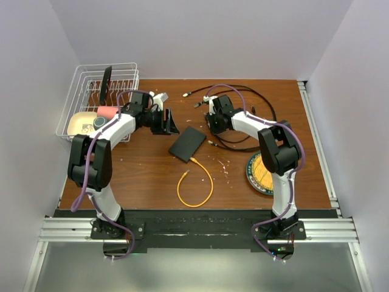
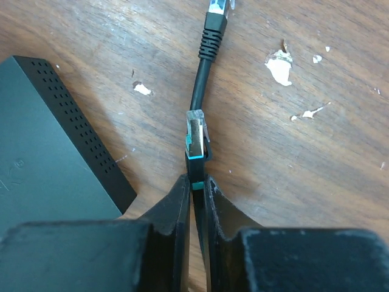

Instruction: Insert the plug into the switch port

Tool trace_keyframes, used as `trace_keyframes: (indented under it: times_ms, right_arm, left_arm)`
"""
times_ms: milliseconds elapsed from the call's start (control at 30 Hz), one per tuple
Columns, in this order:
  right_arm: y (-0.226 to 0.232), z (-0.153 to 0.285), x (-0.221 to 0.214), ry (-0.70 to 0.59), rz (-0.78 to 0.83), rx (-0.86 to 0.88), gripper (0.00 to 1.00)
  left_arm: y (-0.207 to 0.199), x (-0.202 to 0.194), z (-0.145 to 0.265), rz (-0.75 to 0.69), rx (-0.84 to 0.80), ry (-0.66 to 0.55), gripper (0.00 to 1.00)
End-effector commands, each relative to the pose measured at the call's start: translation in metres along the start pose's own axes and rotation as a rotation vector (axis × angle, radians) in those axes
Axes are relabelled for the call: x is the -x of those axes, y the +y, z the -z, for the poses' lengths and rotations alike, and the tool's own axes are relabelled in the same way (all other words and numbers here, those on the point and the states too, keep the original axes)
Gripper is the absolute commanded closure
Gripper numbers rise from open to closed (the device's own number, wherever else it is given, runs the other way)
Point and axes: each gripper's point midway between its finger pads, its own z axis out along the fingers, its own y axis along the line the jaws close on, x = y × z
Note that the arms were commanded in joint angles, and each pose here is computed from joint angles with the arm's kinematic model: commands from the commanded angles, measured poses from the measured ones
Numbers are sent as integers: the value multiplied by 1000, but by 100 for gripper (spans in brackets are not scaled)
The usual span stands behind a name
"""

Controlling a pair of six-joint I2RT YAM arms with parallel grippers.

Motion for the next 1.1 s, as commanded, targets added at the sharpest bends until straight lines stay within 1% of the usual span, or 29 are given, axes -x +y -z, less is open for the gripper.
trace_keyframes:
  times_ms: [0, 33, 100, 167, 233, 400, 467, 500, 567, 767, 900, 1067]
  right_arm:
    - [0, 20, 17, -49, 19, -6, 95]
    - [1, 32, 28, -83, 26, -7, 95]
    - [-1, 42, 31, -103, 30, -18, 95]
    - [1, 59, 40, -146, 33, -18, 95]
    - [2, 79, 51, -198, 37, -21, 95]
    - [5, 108, 58, -259, 55, -44, 93]
    - [11, 120, 62, -287, 60, -19, 93]
    - [12, 124, 63, -297, 94, -21, 93]
    - [21, 131, 64, -313, 109, 11, 93]
    - [30, 136, 63, -325, 129, 32, 94]
    - [34, 137, 62, -326, 129, 49, 94]
    - [39, 139, 62, -336, 131, 75, 94]
  left_arm:
    - [-24, 25, 19, -47, -56, -91, 39]
    - [-26, 28, 19, -39, -58, -101, 39]
    - [-32, 37, 20, -7, -65, -132, 39]
    - [-39, 43, 18, 22, -57, -146, 39]
    - [-50, 49, 13, 18, -54, -144, 39]
    - [-77, 69, -4, 32, -49, -156, 38]
    - [-92, 74, -9, 48, -79, -153, 38]
    - [-95, 77, -15, 50, -92, -156, 38]
    - [-111, 83, -20, 36, -121, -171, 38]
    - [-138, 89, -29, 36, -178, -188, 40]
    - [-143, 84, -37, 51, -187, -168, 43]
    - [-146, 84, -44, 68, -193, -163, 44]
